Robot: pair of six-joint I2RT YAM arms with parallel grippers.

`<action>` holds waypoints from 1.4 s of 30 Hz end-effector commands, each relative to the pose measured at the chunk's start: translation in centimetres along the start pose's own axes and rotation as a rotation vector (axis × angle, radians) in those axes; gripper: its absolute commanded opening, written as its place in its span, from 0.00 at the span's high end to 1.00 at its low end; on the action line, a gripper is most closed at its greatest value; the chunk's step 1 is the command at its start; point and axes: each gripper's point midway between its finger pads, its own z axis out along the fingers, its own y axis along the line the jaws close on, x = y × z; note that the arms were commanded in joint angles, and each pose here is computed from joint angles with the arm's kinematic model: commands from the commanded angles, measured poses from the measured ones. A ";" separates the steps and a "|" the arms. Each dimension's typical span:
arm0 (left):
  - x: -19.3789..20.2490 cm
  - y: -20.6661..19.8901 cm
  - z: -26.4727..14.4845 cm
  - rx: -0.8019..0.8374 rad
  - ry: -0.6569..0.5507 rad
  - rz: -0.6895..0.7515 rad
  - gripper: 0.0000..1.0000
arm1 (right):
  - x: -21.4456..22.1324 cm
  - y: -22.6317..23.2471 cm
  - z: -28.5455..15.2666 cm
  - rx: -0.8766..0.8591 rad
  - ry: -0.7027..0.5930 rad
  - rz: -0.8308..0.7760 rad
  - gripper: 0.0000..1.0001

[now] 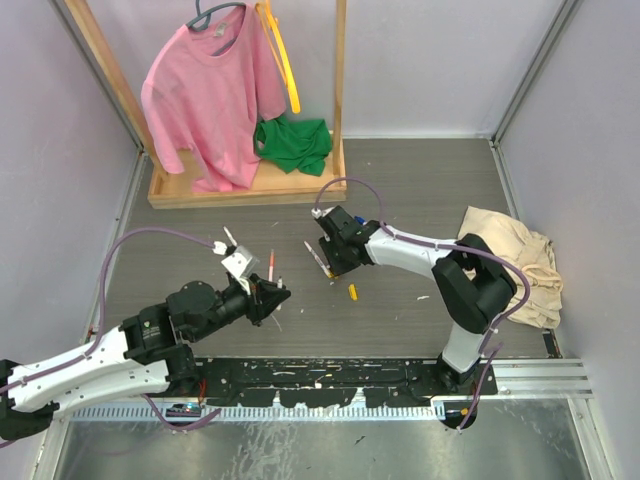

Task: Insert the pens into the pen caps
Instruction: Move the pen cap to the center of the board.

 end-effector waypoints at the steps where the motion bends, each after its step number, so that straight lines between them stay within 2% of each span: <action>1: -1.3 -0.3 0.0 0.007 -0.051 -0.020 1.00 | -2.7 1.0 -0.3 -0.044 -0.065 -0.018 0.68; 19: -1.5 -0.3 0.0 0.002 -0.053 -0.012 1.00 | -1.9 1.0 1.5 -0.037 -0.020 -0.029 0.67; 24: -1.6 -0.3 -0.1 0.004 -0.053 -0.019 1.00 | -2.0 0.9 1.3 -0.033 -0.029 -0.028 0.76; 29: -1.5 0.1 -0.2 -0.014 -0.062 -0.032 1.00 | -3.2 1.2 -1.2 -0.069 -0.120 -0.022 0.85; 34: -1.7 0.1 0.0 -0.024 -0.064 -0.041 1.00 | -3.9 1.2 -6.1 -0.105 -0.248 0.027 0.89; 42: -1.8 0.2 0.7 -0.049 -0.052 -0.057 1.00 | 2.5 0.4 -8.8 -0.078 -0.191 0.187 0.94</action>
